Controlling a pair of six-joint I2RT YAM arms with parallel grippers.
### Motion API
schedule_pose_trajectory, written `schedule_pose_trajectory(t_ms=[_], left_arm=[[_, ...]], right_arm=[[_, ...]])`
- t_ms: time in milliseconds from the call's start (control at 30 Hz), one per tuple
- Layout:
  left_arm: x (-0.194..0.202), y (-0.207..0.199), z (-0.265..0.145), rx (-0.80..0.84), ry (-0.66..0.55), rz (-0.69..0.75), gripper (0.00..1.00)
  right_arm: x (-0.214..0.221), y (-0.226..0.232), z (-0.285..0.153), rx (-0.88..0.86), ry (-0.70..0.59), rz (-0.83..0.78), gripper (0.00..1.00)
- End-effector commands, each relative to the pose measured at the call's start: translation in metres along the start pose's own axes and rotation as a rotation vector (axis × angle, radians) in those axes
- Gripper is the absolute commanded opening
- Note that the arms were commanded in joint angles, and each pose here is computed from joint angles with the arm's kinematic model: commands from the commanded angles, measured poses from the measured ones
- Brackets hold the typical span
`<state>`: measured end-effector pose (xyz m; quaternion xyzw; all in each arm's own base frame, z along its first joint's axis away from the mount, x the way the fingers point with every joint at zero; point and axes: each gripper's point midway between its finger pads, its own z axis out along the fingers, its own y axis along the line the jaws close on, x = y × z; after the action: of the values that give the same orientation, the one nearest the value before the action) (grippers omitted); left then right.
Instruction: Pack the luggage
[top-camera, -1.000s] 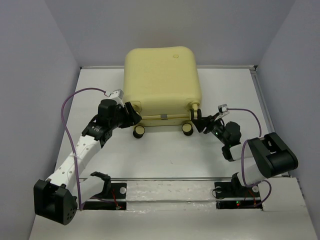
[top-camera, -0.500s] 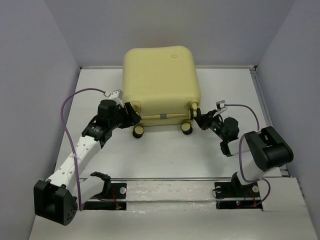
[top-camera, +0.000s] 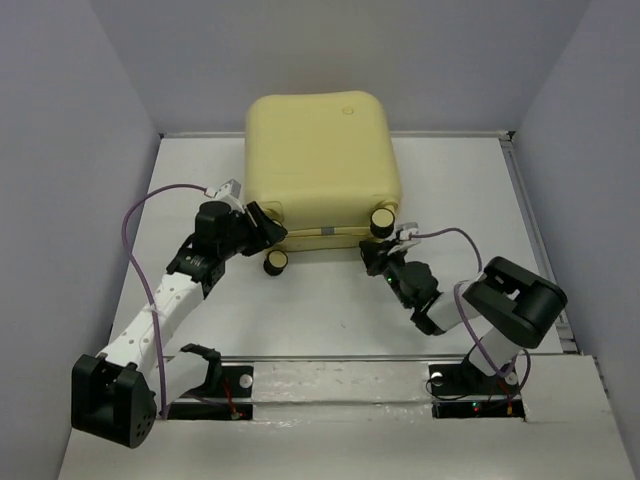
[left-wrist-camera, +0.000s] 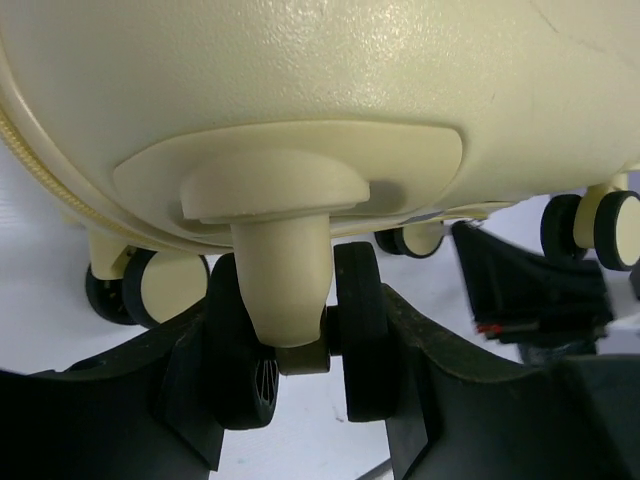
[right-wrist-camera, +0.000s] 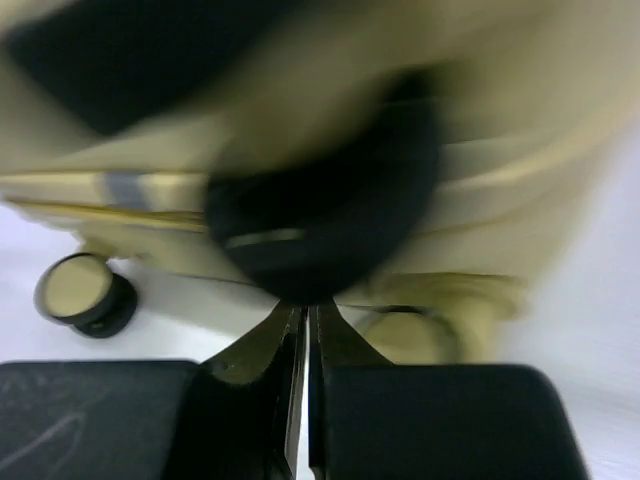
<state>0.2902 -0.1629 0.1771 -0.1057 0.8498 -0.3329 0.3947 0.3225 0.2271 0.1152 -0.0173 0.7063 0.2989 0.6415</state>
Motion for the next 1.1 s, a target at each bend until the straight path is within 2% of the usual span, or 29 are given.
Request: schedule_pose_trajectory(t_ms=[0,167,300,367,433,533,600,700,733,867,900,933,1067], left_arm=[[-0.035,-0.147,-0.033,0.571,-0.096,0.105,0.06],[-0.032,-0.182,-0.046,0.650,-0.088,0.111,0.06],[-0.038,-0.189,-0.056,0.672,-0.112,0.113,0.06],[-0.039,-0.196,-0.060,0.695,-0.105,0.104,0.06],[-0.041,-0.201,-0.065,0.716,-0.106,0.095,0.06],[-0.047,-0.212,-0.073,0.751,-0.119,0.078,0.06],[-0.053,-0.219,-0.081,0.783,-0.136,0.064,0.06],[-0.054,-0.226,-0.092,0.835,-0.138,0.036,0.06],[-0.055,-0.232,-0.099,0.874,-0.134,0.004,0.06],[-0.054,-0.240,-0.118,0.946,-0.123,-0.075,0.06],[-0.054,-0.239,-0.123,0.950,-0.144,-0.097,0.06],[-0.050,-0.241,-0.127,0.960,-0.138,-0.111,0.06],[-0.045,-0.232,-0.137,0.953,-0.177,-0.154,0.06]], right_arm=[[-0.034,0.114,-0.004,-0.131,-0.245,-0.091,0.07],[-0.027,0.139,0.012,-0.112,-0.265,-0.148,0.07],[-0.002,0.182,0.017,-0.269,-0.171,-0.126,0.07],[0.013,0.215,0.011,-0.414,-0.115,-0.039,0.07],[0.021,0.227,0.007,-0.469,-0.091,-0.004,0.07],[0.023,0.267,-0.004,-0.610,-0.065,0.077,0.07],[0.017,0.289,-0.012,-0.716,-0.067,0.192,0.07],[0.020,0.313,-0.014,-0.804,-0.052,0.271,0.07],[0.008,0.331,-0.011,-0.837,-0.076,0.317,0.07],[-0.008,0.349,0.011,-0.829,-0.139,0.464,0.07],[0.000,0.346,0.021,-0.791,-0.133,0.519,0.07],[-0.013,0.354,0.029,-0.789,-0.166,0.575,0.07],[-0.018,0.344,0.035,-0.714,-0.185,0.698,0.07]])
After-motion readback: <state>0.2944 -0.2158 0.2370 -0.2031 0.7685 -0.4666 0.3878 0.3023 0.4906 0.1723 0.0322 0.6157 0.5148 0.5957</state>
